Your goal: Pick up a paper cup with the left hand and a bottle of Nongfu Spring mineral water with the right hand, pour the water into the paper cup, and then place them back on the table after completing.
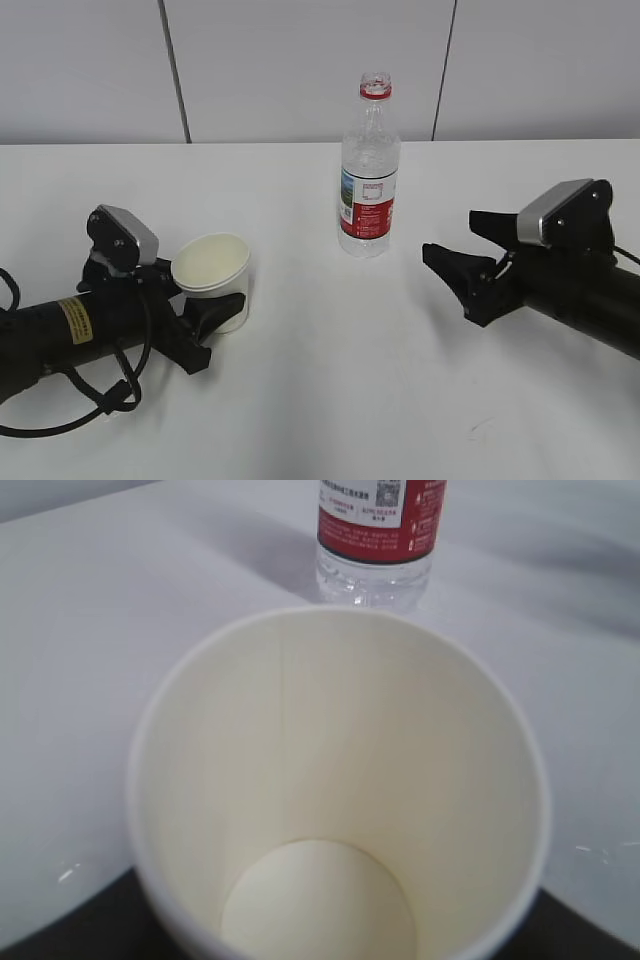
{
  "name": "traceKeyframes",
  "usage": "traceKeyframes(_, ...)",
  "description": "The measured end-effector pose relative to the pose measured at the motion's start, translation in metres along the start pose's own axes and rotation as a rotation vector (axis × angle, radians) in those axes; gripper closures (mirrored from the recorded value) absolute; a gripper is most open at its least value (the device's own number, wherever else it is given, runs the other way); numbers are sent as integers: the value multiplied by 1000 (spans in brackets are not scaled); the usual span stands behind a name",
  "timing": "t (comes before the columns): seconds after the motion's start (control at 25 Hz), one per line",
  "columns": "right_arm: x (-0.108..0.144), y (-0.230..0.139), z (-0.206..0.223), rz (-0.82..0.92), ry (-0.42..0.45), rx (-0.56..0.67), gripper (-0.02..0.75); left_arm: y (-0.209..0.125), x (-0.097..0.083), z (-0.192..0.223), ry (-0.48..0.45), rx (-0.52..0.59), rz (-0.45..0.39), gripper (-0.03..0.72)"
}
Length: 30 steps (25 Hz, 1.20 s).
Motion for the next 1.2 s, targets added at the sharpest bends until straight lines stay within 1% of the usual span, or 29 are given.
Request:
traceKeyframes(0.12,-9,-6,19,-8,4,-8,150,1,0,0,-2,-10,0,296)
traceKeyframes(0.24,-16,-14,41,-25,31,-17,150,2,0,0,-2,-13,0,296)
traceKeyframes(0.36,-21,-19,62,16,67,-36,150,2,0,0,-2,-13,0,297)
traceKeyframes(0.48,-27,-23,78,51,84,-51,147,2,0,0,-3,-14,0,298)
traceKeyframes(0.6,-32,-22,92,78,103,-71,95,2,0,0,-3,-14,0,299)
traceKeyframes(0.72,-31,-17,104,72,121,-87,67,2,0,0,-3,-18,0,299)
traceKeyframes(0.88,-20,-16,120,31,173,-73,63,3,-1,0,-4,-22,0,300)
traceKeyframes(0.96,-18,-17,127,18,176,-57,61,3,-1,0,-4,-22,0,300)
traceKeyframes(1.2,-19,-14,146,-15,179,-71,62,3,0,0,-3,-22,-1,300)
Point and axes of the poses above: a point on each arm's last joint axis where the gripper is mounted, z pointing out along that axis toward the gripper, x along the wrist's bending axis when the last joint is at zero, y = z × x, the point moved 4 cm from there along z, pointing out along that axis toward the gripper, and after that the axes turned 1 degree about -z, right-handed, at the moved point
